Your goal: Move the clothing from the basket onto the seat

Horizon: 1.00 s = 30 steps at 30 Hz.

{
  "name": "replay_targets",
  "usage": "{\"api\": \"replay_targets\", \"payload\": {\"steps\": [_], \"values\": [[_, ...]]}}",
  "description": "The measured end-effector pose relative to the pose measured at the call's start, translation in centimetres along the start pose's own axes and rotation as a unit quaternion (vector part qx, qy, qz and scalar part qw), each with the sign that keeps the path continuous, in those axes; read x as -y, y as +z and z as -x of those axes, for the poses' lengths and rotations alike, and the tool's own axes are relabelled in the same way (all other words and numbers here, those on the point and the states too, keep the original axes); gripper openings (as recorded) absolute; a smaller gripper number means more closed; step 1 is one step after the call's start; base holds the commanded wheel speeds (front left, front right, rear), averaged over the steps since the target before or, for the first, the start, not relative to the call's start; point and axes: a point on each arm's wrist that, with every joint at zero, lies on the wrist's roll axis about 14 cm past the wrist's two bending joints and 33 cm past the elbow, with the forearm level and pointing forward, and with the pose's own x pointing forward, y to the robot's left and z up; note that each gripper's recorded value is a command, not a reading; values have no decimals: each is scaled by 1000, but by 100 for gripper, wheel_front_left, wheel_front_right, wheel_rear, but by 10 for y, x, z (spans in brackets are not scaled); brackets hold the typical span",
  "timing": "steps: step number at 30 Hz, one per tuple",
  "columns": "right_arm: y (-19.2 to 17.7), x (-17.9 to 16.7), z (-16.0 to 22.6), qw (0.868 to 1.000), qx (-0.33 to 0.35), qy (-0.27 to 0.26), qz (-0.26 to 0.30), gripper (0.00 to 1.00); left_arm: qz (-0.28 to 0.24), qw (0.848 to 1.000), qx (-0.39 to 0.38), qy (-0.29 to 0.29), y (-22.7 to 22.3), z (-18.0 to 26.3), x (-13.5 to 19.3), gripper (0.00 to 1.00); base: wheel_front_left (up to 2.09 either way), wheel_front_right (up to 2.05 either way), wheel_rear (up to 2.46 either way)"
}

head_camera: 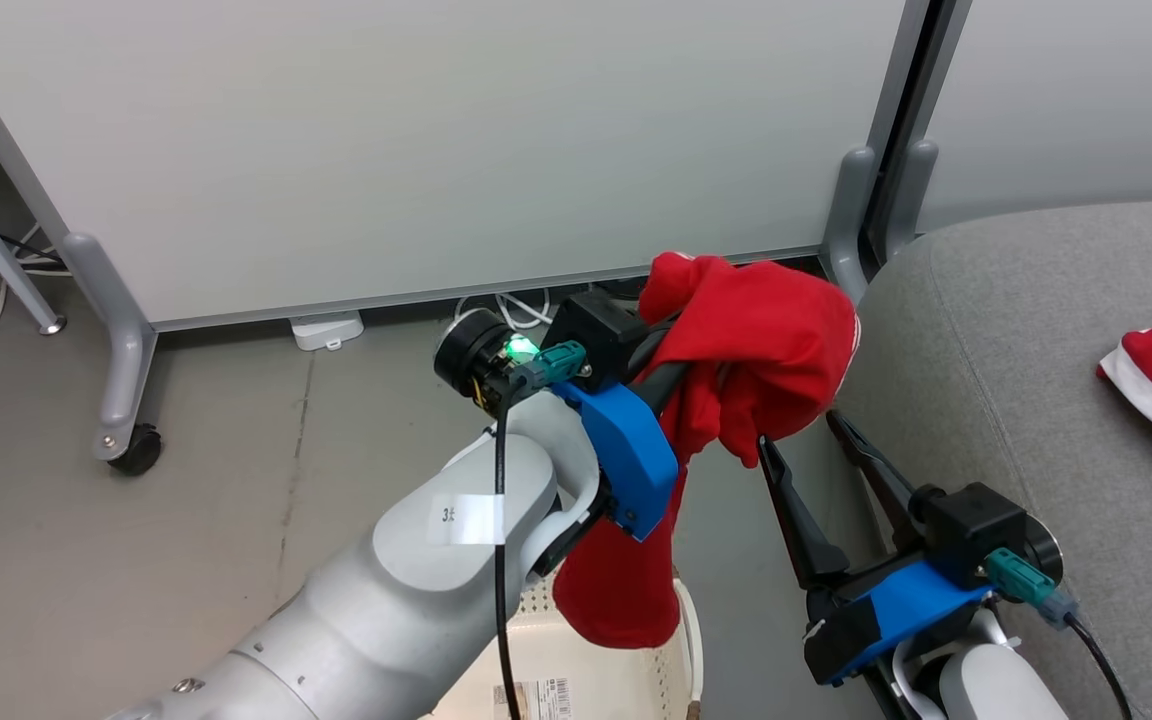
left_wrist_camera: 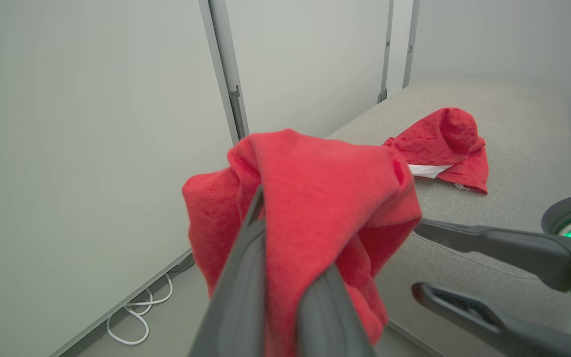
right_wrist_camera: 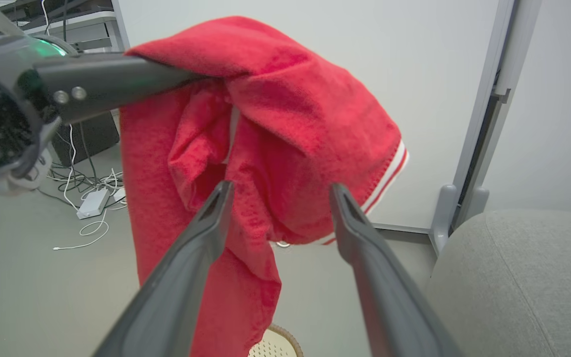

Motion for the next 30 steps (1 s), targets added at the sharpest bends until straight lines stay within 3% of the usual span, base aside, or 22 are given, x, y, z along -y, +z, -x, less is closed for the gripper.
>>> {"api": "replay_targets", "payload": {"steps": [21, 30], "values": [[-23, -42, -29, 996, -46, 78, -4, 100, 15, 1000, -9, 3, -12, -2, -4, 0, 0, 0, 0], [-32, -34, -47, 995, -67, 76, 17, 100, 17, 1000, -12, 2, -15, -2, -3, 0, 0, 0, 0]]}}
